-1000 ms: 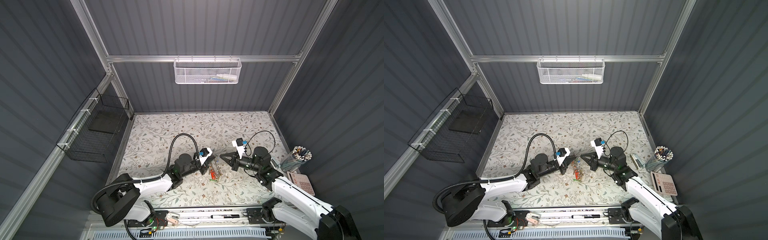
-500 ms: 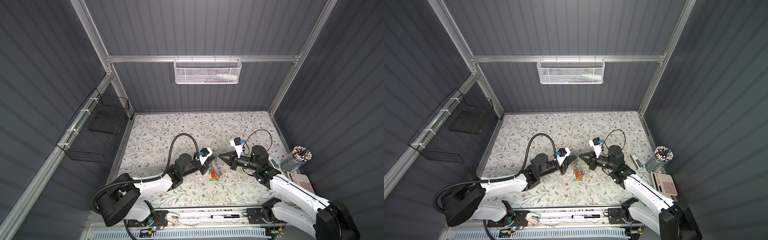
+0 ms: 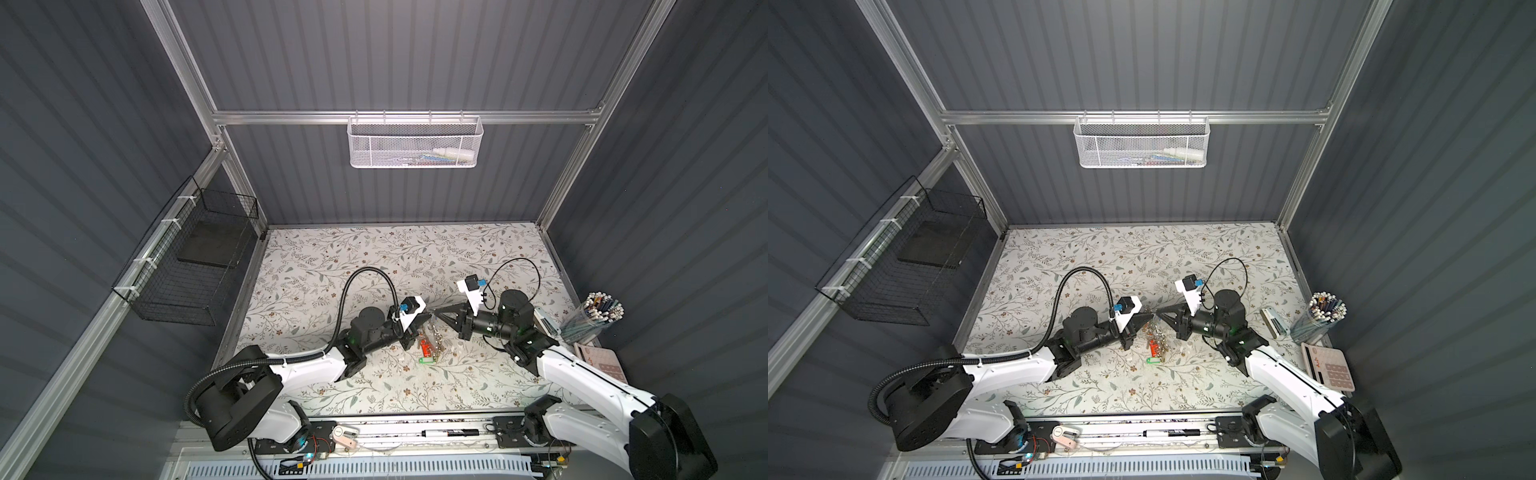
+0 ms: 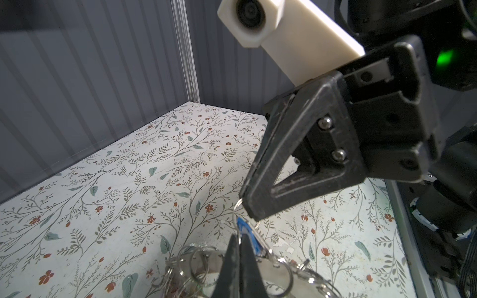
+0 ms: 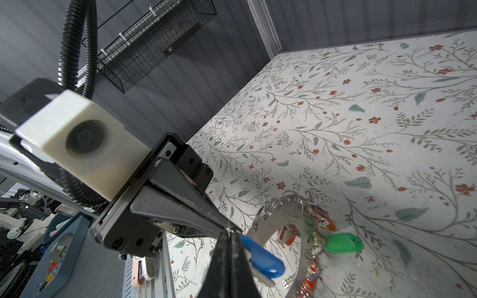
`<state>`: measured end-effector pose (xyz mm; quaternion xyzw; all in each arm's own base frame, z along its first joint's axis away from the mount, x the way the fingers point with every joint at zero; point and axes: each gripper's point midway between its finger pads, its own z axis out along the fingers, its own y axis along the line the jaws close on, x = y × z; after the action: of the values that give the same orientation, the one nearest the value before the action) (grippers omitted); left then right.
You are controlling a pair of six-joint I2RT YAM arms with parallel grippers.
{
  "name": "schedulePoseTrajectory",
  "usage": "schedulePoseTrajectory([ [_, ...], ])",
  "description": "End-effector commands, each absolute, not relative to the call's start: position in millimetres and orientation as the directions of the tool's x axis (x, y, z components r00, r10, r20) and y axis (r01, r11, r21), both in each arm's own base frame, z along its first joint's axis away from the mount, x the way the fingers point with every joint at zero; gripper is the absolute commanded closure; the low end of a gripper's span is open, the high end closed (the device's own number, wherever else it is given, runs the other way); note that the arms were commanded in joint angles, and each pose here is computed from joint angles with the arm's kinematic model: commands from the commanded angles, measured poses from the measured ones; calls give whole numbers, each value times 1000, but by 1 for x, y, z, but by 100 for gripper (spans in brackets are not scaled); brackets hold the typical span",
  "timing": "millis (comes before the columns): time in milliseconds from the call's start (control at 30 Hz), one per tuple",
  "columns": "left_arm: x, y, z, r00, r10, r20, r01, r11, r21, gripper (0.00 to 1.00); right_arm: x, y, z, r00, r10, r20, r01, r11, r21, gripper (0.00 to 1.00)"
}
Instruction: Put the keys on the keyring
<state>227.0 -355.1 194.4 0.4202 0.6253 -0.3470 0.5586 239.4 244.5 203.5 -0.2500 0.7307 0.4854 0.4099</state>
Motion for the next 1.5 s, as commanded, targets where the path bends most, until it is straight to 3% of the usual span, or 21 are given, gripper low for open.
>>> schedulePoseTrajectory([
  [0, 229, -363, 222, 18, 70, -997, 917, 396, 44, 100, 241, 249, 215, -506, 30, -862, -789, 389, 476, 100],
  [1467, 231, -357, 227, 36, 59, -998, 901, 429, 58, 100, 256, 244, 192, -579, 30, -815, -710, 474, 521, 100],
])
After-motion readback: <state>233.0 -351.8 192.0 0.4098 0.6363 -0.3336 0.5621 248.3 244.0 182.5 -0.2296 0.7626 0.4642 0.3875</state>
